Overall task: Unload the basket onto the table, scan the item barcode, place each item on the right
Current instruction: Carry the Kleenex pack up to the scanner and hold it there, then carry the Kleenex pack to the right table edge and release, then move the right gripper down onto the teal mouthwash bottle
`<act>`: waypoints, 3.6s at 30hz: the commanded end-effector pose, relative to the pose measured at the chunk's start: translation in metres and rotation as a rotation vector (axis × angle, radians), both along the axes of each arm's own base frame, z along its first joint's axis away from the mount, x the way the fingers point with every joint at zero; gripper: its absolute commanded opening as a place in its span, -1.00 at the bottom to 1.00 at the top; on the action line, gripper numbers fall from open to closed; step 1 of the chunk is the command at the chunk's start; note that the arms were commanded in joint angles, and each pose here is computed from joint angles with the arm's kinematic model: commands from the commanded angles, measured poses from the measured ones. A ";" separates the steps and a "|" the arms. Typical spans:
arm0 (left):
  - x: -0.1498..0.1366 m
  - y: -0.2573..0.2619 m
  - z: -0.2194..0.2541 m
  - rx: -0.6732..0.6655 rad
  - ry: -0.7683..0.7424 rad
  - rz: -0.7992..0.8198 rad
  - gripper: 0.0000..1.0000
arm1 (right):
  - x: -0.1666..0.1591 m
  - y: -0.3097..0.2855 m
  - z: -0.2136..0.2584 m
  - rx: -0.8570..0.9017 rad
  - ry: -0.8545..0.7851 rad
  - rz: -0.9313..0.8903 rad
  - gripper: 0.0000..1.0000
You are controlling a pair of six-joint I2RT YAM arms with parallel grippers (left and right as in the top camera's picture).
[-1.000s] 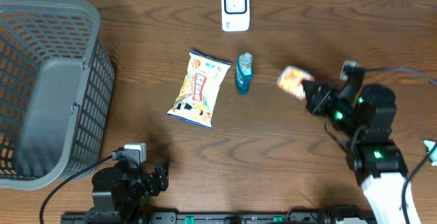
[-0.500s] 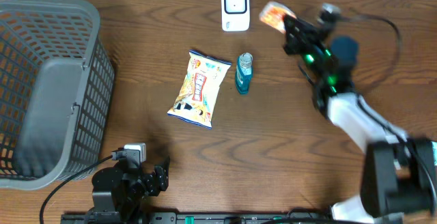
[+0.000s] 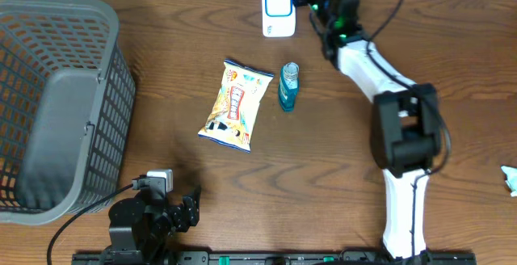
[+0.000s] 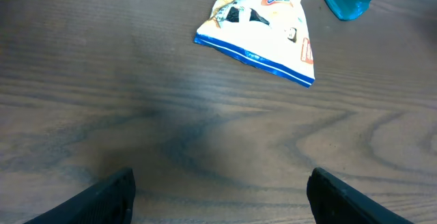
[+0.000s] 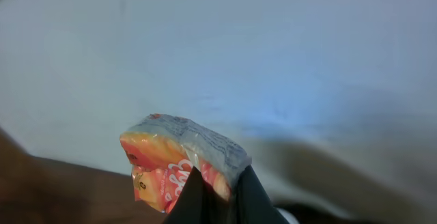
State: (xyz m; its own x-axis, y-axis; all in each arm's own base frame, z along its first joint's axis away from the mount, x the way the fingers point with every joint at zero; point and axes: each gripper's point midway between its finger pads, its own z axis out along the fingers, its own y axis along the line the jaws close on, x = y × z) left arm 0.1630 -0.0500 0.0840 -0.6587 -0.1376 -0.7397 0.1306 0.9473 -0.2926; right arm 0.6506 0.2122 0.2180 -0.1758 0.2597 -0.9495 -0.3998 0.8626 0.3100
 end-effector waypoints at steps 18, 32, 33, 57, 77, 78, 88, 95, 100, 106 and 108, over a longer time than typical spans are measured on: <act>-0.002 -0.002 0.000 -0.012 0.007 -0.004 0.61 | 0.021 0.006 -0.042 -0.045 0.070 -0.070 -0.98; -0.002 -0.002 0.000 -0.012 0.007 -0.004 0.61 | -0.054 -0.144 0.008 -0.231 0.509 -0.339 -0.97; -0.002 -0.002 0.000 -0.012 0.007 -0.004 0.61 | -0.061 -0.168 0.002 -0.258 0.554 -0.412 -0.97; -0.002 -0.002 0.000 -0.012 0.007 -0.004 0.61 | -0.307 -0.546 -0.175 -0.062 1.188 -1.265 -0.97; -0.002 -0.002 0.000 -0.012 0.007 -0.004 0.61 | -0.229 -0.278 0.078 0.427 0.664 -0.148 0.99; -0.002 -0.002 0.000 -0.012 0.007 -0.004 0.61 | -0.228 -0.256 0.076 0.393 0.679 -0.096 0.99; -0.002 -0.002 0.000 -0.012 0.007 -0.004 0.61 | -0.238 -0.074 0.053 -0.090 0.640 0.195 0.98; -0.002 -0.002 0.000 -0.012 0.007 -0.004 0.61 | -0.265 0.002 0.035 -0.738 0.354 0.366 0.98; -0.002 -0.002 0.000 -0.012 0.007 -0.004 0.61 | -0.282 0.012 0.025 -0.838 0.344 0.442 0.99; -0.002 -0.002 0.000 -0.012 0.007 -0.004 0.61 | -0.269 0.017 0.020 -0.680 0.431 0.363 0.99; -0.002 -0.002 0.000 -0.012 0.007 -0.004 0.61 | -0.263 0.021 0.013 -0.635 0.463 0.341 0.95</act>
